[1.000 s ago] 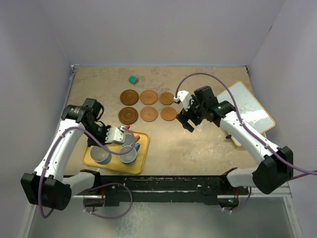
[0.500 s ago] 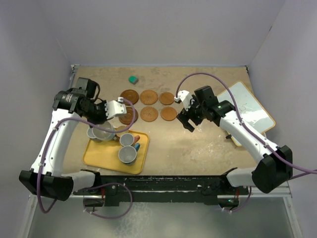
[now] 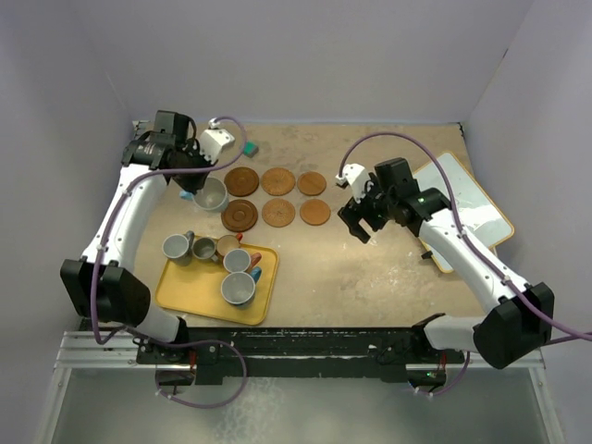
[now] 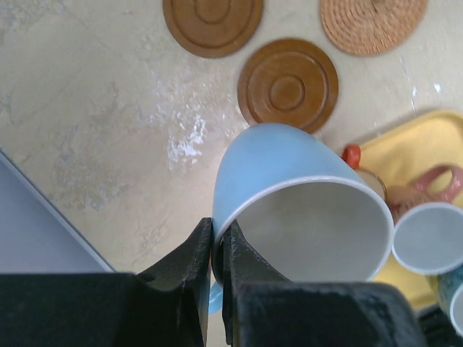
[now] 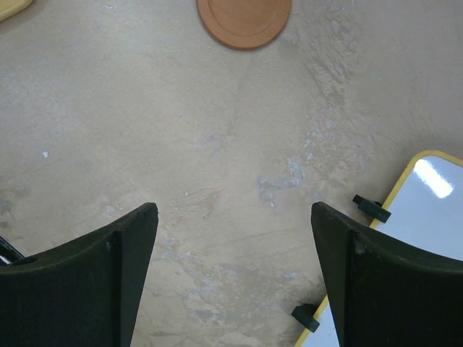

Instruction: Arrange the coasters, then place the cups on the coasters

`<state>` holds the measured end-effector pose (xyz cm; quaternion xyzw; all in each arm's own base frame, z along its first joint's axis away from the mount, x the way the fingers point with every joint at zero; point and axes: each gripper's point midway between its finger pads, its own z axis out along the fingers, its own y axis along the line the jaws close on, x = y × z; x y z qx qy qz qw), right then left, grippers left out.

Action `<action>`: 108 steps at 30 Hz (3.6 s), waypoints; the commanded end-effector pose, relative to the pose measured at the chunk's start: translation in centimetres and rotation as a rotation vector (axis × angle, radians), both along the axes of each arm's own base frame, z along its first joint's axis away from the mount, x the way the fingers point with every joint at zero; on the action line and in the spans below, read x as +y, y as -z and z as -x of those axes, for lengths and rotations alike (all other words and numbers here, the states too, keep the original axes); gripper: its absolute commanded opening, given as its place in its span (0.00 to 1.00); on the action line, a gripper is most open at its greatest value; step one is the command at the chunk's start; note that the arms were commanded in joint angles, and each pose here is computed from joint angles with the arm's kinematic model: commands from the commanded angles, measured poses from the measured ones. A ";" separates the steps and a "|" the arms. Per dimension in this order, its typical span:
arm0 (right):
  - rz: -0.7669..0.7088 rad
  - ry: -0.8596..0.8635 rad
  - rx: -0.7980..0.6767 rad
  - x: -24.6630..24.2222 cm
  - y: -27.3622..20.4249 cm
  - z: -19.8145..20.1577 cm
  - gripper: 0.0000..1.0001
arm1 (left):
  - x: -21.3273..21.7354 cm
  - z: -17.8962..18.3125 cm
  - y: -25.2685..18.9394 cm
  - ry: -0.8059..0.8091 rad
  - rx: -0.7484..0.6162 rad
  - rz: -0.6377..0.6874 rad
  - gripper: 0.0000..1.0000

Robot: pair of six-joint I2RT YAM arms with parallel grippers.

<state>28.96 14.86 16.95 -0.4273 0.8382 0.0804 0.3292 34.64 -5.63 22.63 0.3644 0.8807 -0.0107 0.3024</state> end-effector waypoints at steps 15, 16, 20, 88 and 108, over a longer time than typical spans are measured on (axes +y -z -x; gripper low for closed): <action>-0.013 0.272 -0.200 -5.4 -4.7 -3.0 0.91 | -2.7 -12.9 1.2 -0.222 -0.113 0.223 0.03; -0.016 0.296 -0.212 -5.8 -5.0 -3.2 0.92 | -2.8 -13.2 1.5 -0.228 -0.110 0.224 0.03; -0.026 0.422 -0.273 -8.2 -6.2 -4.1 0.99 | -2.8 -14.2 2.0 -0.253 -0.100 0.229 0.03; -0.046 0.531 -0.356 -11.3 -7.8 -4.6 1.00 | -3.0 -18.4 9.9 -0.381 0.174 0.274 0.08; -0.045 0.530 -0.353 -11.3 -7.7 -4.7 1.00 | -1.9 -17.9 2.3 -0.358 -0.018 0.264 0.52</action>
